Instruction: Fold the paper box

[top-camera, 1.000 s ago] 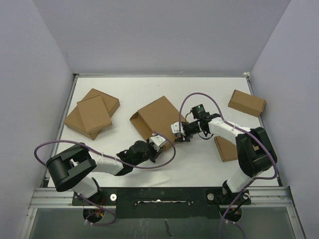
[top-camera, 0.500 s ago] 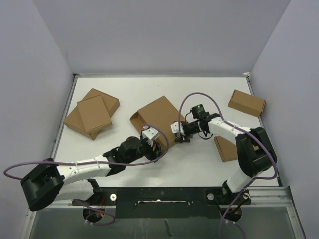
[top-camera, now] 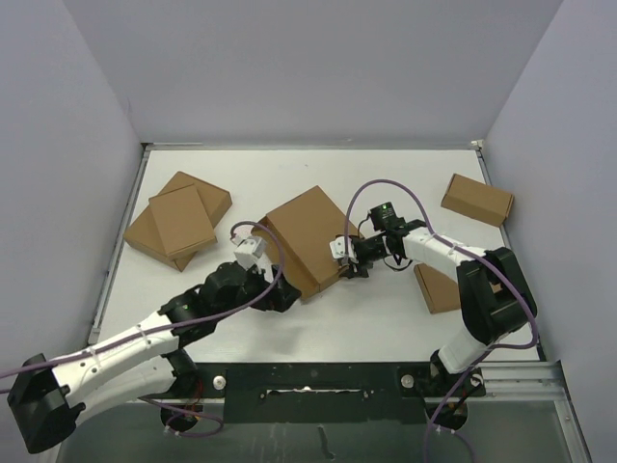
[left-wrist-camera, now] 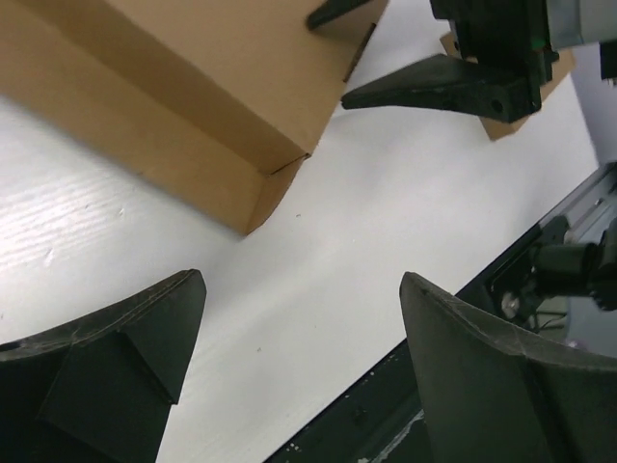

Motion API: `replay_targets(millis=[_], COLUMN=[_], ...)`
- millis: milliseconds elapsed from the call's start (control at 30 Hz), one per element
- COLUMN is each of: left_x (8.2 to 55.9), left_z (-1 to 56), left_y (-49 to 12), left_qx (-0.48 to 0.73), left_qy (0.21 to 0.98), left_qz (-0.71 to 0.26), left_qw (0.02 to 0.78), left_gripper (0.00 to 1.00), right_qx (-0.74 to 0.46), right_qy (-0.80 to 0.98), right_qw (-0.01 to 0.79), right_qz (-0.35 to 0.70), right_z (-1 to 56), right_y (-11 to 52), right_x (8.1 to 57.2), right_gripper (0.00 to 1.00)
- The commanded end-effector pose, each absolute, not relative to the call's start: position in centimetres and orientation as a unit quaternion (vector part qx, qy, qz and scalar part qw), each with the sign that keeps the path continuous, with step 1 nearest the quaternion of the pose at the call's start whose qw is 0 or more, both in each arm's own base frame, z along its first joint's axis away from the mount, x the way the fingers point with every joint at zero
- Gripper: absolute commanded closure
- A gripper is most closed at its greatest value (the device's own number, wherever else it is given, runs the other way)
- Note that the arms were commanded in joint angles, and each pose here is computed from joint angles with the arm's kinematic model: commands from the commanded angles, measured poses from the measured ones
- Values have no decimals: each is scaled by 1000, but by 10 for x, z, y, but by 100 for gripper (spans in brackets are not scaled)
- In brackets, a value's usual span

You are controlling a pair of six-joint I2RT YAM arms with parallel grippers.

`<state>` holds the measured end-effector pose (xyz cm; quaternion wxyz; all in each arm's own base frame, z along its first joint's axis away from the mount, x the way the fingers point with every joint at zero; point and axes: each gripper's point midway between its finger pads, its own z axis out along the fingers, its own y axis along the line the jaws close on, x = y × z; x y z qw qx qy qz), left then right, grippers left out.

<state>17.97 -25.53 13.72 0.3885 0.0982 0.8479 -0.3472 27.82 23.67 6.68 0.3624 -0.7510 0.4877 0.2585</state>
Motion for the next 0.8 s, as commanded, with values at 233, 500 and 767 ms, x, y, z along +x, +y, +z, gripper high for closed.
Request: replay_targets(millis=[233, 500, 767], left_x=[184, 241, 291], left_z=[128, 162, 139], left_y=[-212, -178, -171], left_qx=[-126, -146, -185], left_qy=[840, 838, 826], left_qz=[-376, -366, -418], left_qw=[369, 376, 330], left_gripper=[10, 2, 2], right_qx=[-755, -757, -757], right_qy=[505, 504, 505], right_qw=[329, 327, 324], right_qz=[258, 257, 259], right_z=[62, 62, 60], right_y=[234, 235, 235], right_x=[264, 264, 264], right_gripper=[46, 46, 46])
